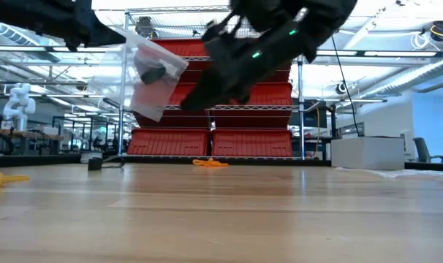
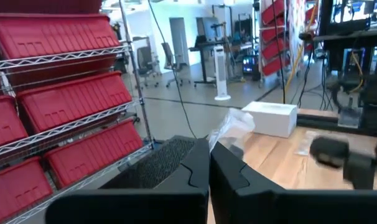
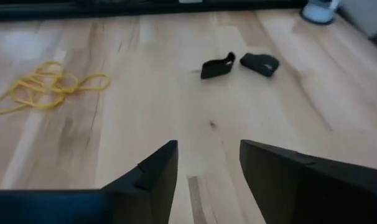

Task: Sort rubber bands
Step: Put the left black rubber band on the zip bag

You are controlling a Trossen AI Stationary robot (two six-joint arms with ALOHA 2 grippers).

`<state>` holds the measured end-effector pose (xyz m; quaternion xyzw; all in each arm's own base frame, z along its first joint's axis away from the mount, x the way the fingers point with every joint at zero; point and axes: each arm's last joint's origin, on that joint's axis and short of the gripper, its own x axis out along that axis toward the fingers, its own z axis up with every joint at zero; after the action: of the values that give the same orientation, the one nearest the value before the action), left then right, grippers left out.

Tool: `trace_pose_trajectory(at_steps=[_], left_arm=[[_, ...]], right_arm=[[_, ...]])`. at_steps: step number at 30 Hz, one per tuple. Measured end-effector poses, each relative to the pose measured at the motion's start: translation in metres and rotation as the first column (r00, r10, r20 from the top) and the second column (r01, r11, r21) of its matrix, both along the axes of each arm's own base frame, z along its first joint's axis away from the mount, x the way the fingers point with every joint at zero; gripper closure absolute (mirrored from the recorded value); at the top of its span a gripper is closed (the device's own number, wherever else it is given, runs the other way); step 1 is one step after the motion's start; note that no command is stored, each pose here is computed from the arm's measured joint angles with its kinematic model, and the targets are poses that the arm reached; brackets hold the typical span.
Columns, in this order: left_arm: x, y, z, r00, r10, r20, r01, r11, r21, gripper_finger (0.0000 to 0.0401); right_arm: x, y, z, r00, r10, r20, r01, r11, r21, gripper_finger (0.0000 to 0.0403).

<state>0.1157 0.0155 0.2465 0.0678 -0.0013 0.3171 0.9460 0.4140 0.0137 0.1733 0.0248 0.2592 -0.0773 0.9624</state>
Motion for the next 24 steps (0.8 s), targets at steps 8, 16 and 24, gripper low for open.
trace_pose_trajectory(at_steps=[8, 16, 24], left_arm=[[-0.011, 0.001, 0.001, 0.998, 0.030, 0.048, -0.030, 1.000, -0.001, 0.0401], [-0.015, 0.001, -0.001, 0.999, 0.031, 0.032, -0.031, 1.000, -0.001, 0.0401], [-0.015, 0.001, -0.001, 0.999, 0.031, 0.033, -0.031, 1.000, -0.002, 0.0401]], right_arm=[[0.078, -0.003, -0.016, 0.997, -0.039, 0.072, 0.037, 0.999, 0.032, 0.0173], [0.127, -0.011, -0.031, 0.985, -0.104, 0.137, 0.100, 0.994, 0.031, 0.0143], [0.150, -0.014, -0.061, 0.987, -0.139, 0.087, 0.134, 0.989, 0.059, 0.0142]])
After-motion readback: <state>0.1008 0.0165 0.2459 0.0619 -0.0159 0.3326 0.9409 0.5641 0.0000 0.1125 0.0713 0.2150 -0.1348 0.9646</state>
